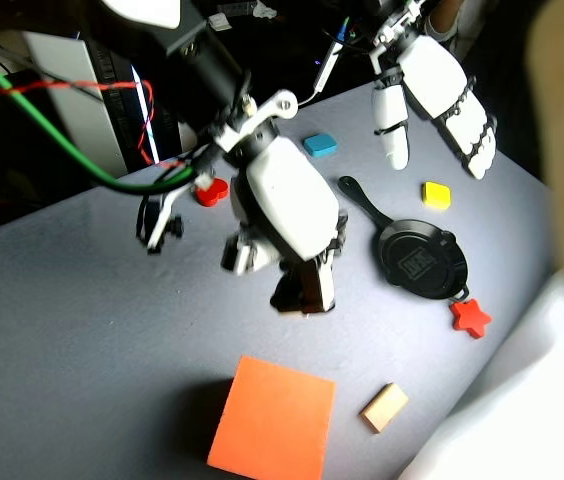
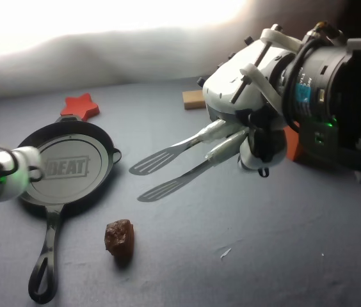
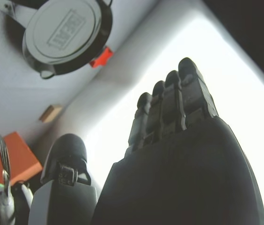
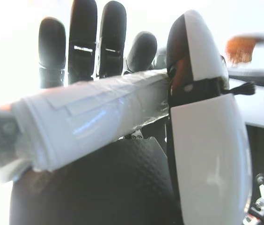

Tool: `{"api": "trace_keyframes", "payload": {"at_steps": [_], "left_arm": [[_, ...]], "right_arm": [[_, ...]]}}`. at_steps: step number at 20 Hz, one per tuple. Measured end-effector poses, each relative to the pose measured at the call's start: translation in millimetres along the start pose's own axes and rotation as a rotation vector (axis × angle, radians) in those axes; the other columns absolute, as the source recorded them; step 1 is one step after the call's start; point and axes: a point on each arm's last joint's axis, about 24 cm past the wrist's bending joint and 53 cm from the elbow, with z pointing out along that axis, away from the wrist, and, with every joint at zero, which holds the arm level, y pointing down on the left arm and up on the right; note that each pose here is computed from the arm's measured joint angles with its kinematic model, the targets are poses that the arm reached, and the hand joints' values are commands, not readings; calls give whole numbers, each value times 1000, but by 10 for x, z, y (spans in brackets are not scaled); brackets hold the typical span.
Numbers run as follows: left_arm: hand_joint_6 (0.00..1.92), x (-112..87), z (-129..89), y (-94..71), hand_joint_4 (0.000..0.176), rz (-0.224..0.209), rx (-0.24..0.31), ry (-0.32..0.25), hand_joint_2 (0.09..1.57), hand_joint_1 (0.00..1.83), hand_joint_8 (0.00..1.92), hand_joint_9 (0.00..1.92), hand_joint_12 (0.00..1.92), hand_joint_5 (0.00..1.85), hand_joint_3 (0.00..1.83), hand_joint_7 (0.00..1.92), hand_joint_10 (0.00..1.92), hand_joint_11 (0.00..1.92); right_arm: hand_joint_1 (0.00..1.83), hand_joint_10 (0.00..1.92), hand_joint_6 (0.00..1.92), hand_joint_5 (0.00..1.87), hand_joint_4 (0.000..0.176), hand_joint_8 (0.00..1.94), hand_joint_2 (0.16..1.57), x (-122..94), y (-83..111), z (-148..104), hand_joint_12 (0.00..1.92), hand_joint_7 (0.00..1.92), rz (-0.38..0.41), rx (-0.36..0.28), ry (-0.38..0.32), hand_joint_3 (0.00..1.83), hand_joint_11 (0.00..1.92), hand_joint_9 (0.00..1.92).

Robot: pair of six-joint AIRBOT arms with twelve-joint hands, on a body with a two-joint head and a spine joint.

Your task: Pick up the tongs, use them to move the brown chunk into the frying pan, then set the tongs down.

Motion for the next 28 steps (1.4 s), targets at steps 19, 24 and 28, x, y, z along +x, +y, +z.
{"api": "trace_keyframes", "payload": {"at_steps": [19, 24, 28], "left_arm": [[0, 45, -100, 216, 30, -14, -103, 7, 1289, 30, 0, 0, 81, 0, 0, 0, 0, 0], [0, 61, -98, 201, 25, -16, -97, 13, 1285, 71, 0, 0, 133, 0, 0, 0, 0, 0], [0, 67, -99, 196, 23, -17, -95, 15, 1296, 46, 0, 0, 136, 0, 2, 0, 0, 0]], "right_arm": [[1058, 534, 302, 700, 0, 2, 1168, 475, 551, 90, 1494, 947, 101, -7, 60, 0, 285, 728], [1057, 586, 312, 688, 0, 3, 1180, 476, 525, 177, 1509, 949, 95, 4, 38, 3, 280, 710], [1065, 598, 321, 703, 0, 6, 1171, 497, 470, 206, 1509, 958, 100, 21, 42, 0, 287, 713]]}}
